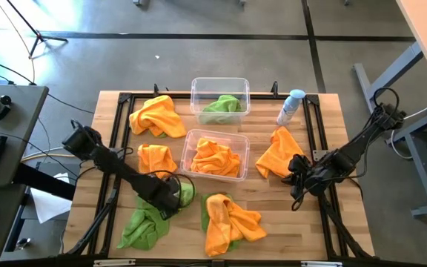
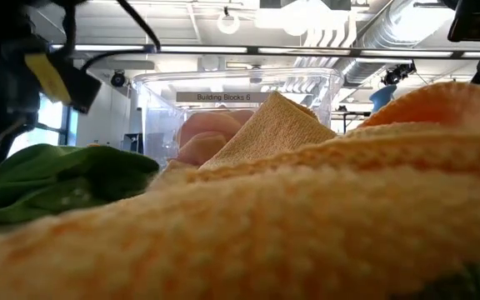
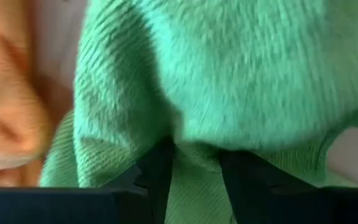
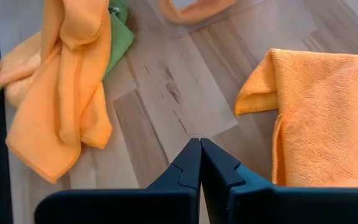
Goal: Sort microfiber towel by color & place in baskets
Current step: Put the green microfiber towel into the top transparent bin
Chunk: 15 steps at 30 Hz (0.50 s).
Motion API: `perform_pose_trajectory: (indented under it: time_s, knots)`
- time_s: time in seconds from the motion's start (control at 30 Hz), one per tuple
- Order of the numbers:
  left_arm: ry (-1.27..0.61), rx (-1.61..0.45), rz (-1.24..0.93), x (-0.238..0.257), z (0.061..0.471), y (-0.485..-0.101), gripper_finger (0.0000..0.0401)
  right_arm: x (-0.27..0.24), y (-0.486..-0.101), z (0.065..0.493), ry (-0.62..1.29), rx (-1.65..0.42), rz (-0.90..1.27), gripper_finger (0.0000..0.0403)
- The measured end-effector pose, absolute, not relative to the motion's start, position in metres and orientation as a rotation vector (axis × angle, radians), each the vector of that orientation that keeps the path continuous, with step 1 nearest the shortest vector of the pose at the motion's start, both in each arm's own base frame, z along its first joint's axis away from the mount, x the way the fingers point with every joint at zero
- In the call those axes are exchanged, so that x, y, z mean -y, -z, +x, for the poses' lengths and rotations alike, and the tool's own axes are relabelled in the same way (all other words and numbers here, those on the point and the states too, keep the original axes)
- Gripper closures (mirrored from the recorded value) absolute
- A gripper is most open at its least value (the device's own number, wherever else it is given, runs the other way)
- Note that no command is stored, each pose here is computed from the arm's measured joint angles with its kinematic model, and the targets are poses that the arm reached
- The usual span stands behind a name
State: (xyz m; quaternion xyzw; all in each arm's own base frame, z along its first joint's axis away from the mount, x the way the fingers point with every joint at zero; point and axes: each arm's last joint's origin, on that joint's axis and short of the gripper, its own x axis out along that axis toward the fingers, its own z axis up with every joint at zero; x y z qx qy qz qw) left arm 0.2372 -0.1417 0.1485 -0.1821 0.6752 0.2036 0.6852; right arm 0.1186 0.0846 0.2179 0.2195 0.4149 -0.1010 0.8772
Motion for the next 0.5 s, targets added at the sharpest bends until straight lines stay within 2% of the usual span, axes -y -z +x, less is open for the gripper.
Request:
perform_pose_trajectory:
  time_s: [0.1, 0.23, 0.33, 0.5]
  knots:
    - [-0.427, -1.534, -0.429, 0.145, 0.242, -0.141, 0.0311, -0.084, -0.217, 0.118, 0.210, -0.876, 0.433, 0.0403]
    - [-0.426, -1.506, -0.503, 0.148, 0.245, -0.142, 0.0385, -0.083, -0.216, 0.117, 0.216, -0.887, 0.422, 0.0403]
    - [-0.437, -1.474, -0.558, 0.147, 0.243, -0.151, 0.0390, -0.083, -0.216, 0.117, 0.214, -0.891, 0.410, 0.0403]
    - [-0.473, -1.365, -0.663, 0.142, 0.228, -0.187, 0.0398, -0.083, -0.216, 0.116, 0.196, -0.894, 0.369, 0.0403]
